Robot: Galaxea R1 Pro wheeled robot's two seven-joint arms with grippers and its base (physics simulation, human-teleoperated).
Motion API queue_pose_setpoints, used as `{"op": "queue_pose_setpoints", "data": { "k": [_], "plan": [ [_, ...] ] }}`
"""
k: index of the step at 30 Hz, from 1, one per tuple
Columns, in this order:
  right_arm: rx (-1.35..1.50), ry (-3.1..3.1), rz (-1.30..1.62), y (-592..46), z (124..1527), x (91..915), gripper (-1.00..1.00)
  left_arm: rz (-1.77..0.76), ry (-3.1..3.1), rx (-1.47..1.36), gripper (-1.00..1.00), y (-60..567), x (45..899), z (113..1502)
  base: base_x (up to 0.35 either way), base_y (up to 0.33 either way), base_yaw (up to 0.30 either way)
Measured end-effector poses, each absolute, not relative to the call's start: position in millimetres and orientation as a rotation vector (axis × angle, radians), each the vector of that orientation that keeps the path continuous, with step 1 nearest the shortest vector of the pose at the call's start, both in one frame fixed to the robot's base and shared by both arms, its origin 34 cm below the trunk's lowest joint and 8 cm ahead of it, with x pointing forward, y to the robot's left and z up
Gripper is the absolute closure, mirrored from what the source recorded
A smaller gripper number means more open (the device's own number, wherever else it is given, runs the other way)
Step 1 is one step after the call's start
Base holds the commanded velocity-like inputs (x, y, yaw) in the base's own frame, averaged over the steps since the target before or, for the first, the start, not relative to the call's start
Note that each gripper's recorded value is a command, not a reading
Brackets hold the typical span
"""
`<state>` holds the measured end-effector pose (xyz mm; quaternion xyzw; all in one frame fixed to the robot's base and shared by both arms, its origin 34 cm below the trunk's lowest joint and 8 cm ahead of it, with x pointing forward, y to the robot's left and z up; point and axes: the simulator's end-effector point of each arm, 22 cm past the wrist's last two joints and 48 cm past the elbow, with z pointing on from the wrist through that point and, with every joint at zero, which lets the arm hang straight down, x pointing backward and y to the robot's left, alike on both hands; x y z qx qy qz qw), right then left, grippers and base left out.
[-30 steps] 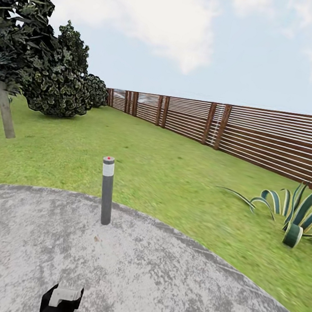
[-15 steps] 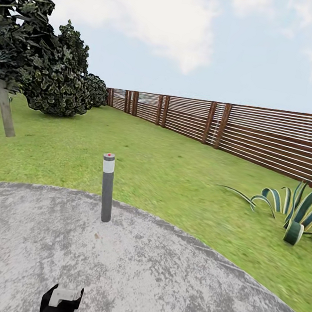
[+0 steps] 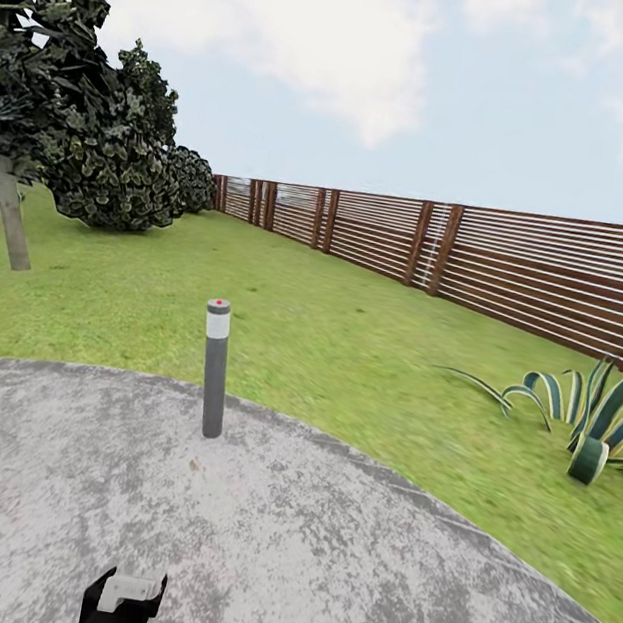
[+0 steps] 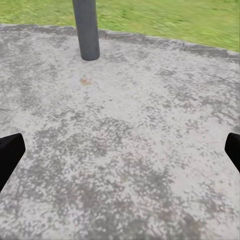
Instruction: In the garden, pick up the pesticide atomizer on the floor and spray pesticide onto both trees until each tree trunk is fully covered.
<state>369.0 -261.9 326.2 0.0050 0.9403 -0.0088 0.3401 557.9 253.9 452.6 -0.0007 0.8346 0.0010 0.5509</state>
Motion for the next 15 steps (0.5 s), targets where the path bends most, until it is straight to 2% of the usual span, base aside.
{"op": "queue_pose_setpoints", "data": {
  "k": [15],
  "plan": [
    [0.013,2.448,-0.023,-262.2,293.7,362.0,-1.0,0.002,1.974,-0.002,-1.0,253.9,551.0,420.3,0.0,0.0,0.0]
  ]
}}
